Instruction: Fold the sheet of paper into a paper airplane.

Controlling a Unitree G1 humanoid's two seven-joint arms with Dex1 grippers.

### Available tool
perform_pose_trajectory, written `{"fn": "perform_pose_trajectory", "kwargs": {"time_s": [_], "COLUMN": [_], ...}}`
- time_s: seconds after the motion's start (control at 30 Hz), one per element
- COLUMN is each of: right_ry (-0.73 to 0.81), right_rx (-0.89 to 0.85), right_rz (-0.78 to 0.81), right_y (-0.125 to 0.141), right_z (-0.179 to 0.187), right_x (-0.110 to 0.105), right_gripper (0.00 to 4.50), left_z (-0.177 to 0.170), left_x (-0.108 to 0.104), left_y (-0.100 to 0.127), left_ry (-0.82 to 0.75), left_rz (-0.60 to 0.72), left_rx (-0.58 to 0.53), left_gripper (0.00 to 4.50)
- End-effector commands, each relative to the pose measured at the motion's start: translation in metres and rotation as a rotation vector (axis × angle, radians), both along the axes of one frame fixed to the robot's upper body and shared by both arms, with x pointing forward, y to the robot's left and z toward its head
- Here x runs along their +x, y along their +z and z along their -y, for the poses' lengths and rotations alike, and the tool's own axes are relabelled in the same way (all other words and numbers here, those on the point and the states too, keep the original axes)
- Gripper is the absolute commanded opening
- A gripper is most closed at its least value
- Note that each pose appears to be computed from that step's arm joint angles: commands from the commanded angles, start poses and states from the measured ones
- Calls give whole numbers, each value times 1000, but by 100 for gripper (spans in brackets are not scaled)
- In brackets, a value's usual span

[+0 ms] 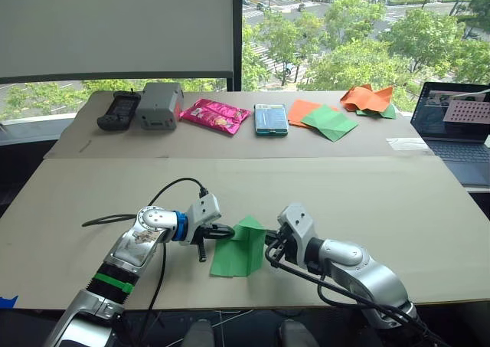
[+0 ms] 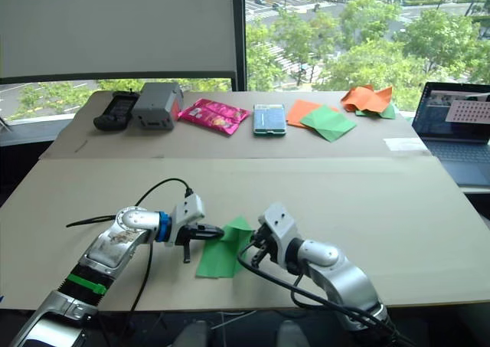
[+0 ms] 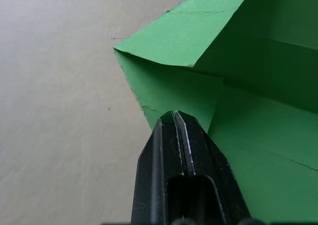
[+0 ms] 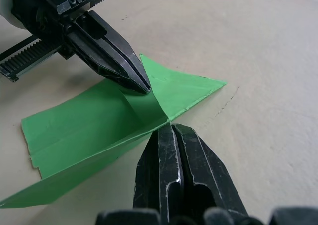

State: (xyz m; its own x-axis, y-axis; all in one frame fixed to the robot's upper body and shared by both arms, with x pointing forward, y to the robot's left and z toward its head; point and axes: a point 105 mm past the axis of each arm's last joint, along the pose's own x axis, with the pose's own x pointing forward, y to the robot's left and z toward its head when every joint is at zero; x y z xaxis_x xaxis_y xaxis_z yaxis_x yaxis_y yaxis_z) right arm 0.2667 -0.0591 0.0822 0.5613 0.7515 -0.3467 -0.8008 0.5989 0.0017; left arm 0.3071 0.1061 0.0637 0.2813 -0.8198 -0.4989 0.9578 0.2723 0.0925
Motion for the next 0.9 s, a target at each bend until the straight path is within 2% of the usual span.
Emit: {"fn": "perform_pose_trajectory", "kwargs": {"time_s": [0.03, 0.3, 0.5, 0.77, 0.9], "right_ry": [32, 51, 56, 59, 57], "right_rx": [22, 43, 53, 47, 48], "right_rz": [65, 79, 77, 67, 65], "right_y": [19, 23, 22, 18, 18], "right_z": [-9, -25, -31, -30, -30], "right_x": [0, 10, 14, 12, 12], "right_gripper": [0, 0, 0, 0, 0], "left_z": [-4, -11, -18, -34, -34], "left_x": [-2, -2, 0, 3, 10], "left_y": [-16, -19, -14, 2, 21], "left_ry": [5, 18, 29, 65, 85], "left_rz": [-16, -22, -12, 17, 60], "left_rx": [53, 66, 77, 82, 48], "left_gripper": [4, 4, 4, 4, 4]}}
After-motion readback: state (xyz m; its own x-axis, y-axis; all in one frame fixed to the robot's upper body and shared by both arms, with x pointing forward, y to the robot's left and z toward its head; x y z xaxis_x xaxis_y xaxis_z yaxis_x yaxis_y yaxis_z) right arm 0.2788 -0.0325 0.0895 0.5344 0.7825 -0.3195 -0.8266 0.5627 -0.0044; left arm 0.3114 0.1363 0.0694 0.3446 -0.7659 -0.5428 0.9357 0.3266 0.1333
